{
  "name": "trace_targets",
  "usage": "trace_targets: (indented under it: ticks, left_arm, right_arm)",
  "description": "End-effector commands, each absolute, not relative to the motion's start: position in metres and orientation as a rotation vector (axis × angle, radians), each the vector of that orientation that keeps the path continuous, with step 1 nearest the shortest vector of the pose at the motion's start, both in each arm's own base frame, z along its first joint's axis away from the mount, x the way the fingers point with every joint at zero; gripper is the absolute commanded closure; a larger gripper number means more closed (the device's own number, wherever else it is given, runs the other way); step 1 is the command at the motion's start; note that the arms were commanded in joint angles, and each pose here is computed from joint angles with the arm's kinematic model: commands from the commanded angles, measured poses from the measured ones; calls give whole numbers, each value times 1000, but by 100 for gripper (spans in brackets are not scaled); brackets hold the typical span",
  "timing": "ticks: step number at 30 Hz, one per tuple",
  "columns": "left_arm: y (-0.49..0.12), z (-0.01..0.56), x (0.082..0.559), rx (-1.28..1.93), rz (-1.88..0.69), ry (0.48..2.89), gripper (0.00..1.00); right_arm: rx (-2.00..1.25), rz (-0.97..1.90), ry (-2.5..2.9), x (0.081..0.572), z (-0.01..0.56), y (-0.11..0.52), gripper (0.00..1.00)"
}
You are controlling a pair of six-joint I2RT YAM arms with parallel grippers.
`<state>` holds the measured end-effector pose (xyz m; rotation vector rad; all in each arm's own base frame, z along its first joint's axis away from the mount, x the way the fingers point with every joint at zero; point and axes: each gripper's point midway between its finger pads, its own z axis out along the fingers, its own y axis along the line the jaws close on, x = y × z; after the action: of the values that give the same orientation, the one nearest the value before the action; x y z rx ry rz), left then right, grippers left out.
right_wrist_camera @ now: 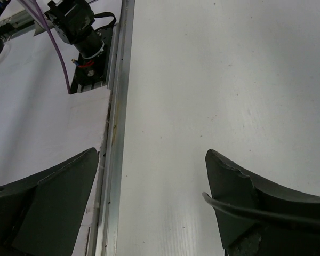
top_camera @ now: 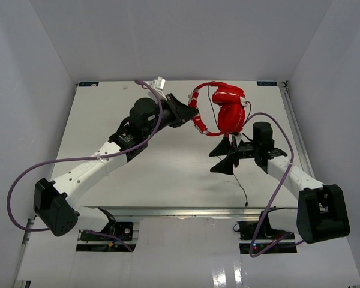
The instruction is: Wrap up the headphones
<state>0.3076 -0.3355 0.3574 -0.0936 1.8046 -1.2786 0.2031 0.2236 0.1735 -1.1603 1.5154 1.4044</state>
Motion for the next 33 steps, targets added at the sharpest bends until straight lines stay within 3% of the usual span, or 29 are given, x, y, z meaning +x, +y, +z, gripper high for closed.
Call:
trace_targets:
  ticks: [1,5,7,13,17,19,29,33]
  left_arm:
    - [-309,456,304,-219,-1372,1523,100]
    - [-297,461,313,-293,-1308,1517,100]
    - [-288,463,318,-345,-1259,1509,100]
    - [-266,450,329,-439,-1130,1533,100]
    - [-256,436,336,-484,-1038,1567,100]
    - [-249,429,340,-499,-982,1577,100]
    - [-217,329,368,-441,-469,1765,100]
    - [-225,272,377,-390,-363,1880,100]
  right_arm:
    - [-1241,1372,1383,191,177,227,13]
    - [-1293,1330,1375,179,167,227,20]
    - [-1309,1303,1373,175,167,226,30]
    - [-1333,1265,1357,165,174,225,62]
    - [-1349,1241,1362,164,183,226,92]
    - [-1354,1207,1398,166,186,225,92]
    - [-1495,404,1573,214,221,174,92]
    - [-1528,308,1540,220,239,166,92]
